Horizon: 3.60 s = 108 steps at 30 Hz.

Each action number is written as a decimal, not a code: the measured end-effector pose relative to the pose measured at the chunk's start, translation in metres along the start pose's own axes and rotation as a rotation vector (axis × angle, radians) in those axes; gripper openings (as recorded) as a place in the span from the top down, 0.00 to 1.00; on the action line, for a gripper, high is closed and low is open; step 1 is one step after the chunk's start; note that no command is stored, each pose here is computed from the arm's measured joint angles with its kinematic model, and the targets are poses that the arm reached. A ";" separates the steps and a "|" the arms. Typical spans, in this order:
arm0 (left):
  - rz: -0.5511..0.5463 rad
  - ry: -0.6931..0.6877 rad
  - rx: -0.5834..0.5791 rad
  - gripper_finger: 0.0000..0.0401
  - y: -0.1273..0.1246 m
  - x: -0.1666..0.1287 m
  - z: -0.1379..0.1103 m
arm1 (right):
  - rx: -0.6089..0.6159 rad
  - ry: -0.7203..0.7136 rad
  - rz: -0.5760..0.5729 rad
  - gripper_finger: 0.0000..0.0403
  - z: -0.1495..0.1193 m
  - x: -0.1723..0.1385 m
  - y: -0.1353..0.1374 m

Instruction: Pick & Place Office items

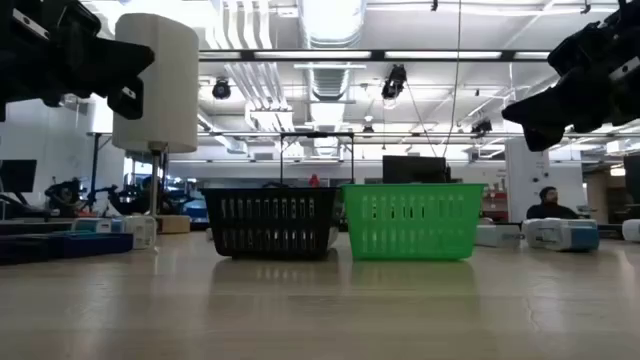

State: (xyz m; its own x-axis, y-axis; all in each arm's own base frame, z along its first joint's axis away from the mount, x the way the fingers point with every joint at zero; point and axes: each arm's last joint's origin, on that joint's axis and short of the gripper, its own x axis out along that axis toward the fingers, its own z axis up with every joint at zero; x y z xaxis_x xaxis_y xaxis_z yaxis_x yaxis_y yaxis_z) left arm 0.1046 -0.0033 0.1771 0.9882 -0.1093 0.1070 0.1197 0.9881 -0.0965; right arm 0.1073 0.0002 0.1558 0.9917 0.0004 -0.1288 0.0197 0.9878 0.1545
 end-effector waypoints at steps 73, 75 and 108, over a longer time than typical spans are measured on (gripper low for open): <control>0.592 1.316 0.034 0.70 0.027 0.088 0.093 | -0.101 -0.088 -0.124 0.91 0.008 -0.001 -0.003; 0.585 1.395 0.028 0.64 0.032 0.095 0.084 | -0.099 -0.088 -0.124 0.91 0.008 -0.001 -0.003; 0.229 1.575 0.101 0.36 0.124 0.192 0.037 | -0.022 -0.015 -0.129 0.91 0.000 0.000 -0.004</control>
State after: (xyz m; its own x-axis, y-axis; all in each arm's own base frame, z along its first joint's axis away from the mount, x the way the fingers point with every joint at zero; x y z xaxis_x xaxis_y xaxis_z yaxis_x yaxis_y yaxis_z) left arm 0.3057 0.1018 0.2219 0.0987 0.1015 -0.9899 0.0183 0.9944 0.1038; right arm 0.1071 -0.0036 0.1554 0.9828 -0.1294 -0.1321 0.1450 0.9826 0.1164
